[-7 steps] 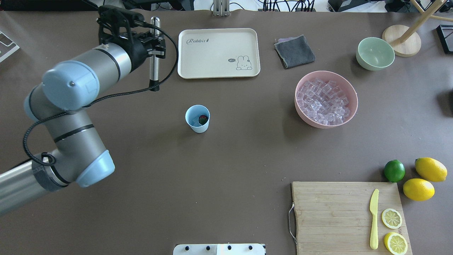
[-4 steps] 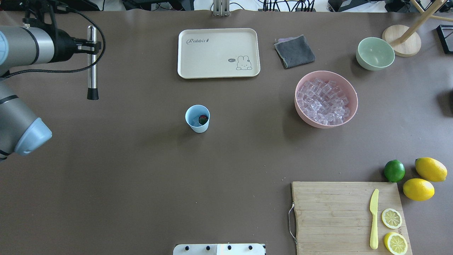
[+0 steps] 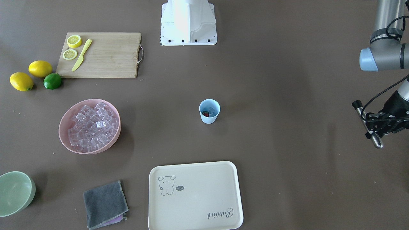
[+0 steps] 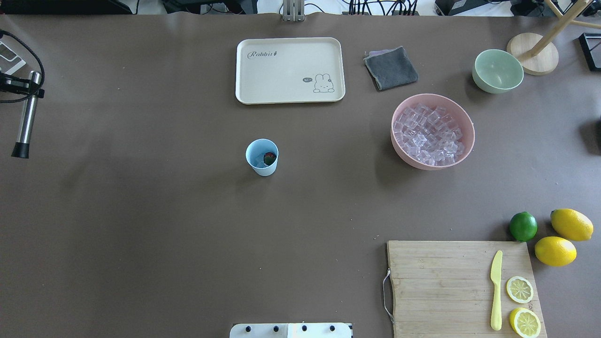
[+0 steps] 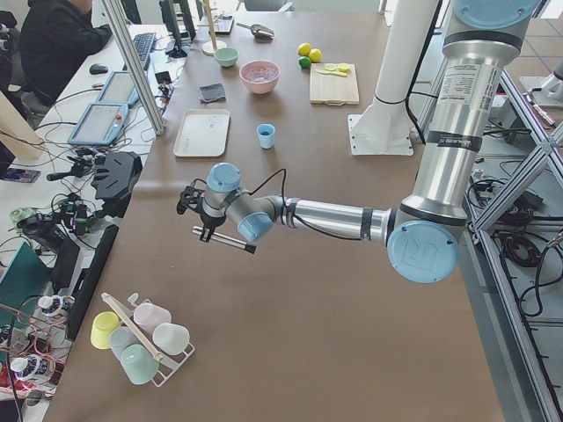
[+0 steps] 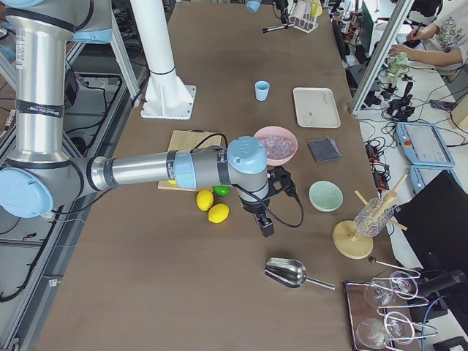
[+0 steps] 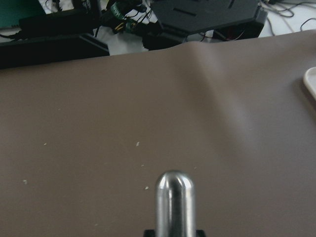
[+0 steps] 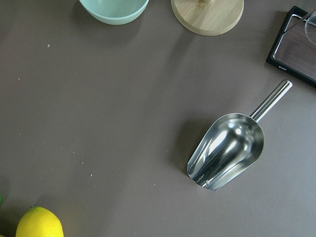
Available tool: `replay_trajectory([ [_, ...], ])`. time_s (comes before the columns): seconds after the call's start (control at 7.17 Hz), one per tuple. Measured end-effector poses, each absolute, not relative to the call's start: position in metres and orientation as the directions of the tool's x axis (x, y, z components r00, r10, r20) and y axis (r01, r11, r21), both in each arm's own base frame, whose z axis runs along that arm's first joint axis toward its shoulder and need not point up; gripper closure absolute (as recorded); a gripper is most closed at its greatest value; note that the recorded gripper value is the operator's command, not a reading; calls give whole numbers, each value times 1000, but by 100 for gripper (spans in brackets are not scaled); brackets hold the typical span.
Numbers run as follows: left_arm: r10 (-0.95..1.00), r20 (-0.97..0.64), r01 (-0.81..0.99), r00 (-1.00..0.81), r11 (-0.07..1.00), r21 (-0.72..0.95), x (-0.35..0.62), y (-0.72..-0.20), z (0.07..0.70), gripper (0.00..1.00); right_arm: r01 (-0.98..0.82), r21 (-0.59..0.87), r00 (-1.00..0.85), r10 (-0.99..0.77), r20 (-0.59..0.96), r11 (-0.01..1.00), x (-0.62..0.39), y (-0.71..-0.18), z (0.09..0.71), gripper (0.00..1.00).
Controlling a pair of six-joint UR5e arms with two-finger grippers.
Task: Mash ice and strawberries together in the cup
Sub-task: 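Lay the muddler down on the table and open the left gripper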
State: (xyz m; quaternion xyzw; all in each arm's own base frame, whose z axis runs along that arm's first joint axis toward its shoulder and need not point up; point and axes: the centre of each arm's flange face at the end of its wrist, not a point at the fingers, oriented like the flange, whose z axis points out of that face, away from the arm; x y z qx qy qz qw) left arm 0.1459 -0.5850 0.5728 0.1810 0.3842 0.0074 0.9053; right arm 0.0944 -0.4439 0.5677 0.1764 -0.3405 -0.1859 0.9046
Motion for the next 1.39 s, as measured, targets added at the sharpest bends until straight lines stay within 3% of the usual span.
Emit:
replay_trajectory([
  [0.28,128,-691,99,712,955,279,144,-578,610,100,222,473,692,-479,540,853,91,-448,564,2],
  [0.56,115,-700,89,705,965,248,144,-569,624,29,224,478,692,-484,536,849,91,-453,564,2],
  [0.84,110,-702,86,704,967,238,144,-566,629,4,223,477,691,-483,538,850,91,-454,565,2],
  [1.39,137,-749,91,648,963,255,135,-574,593,3,221,471,694,-477,539,854,92,-455,567,2],
])
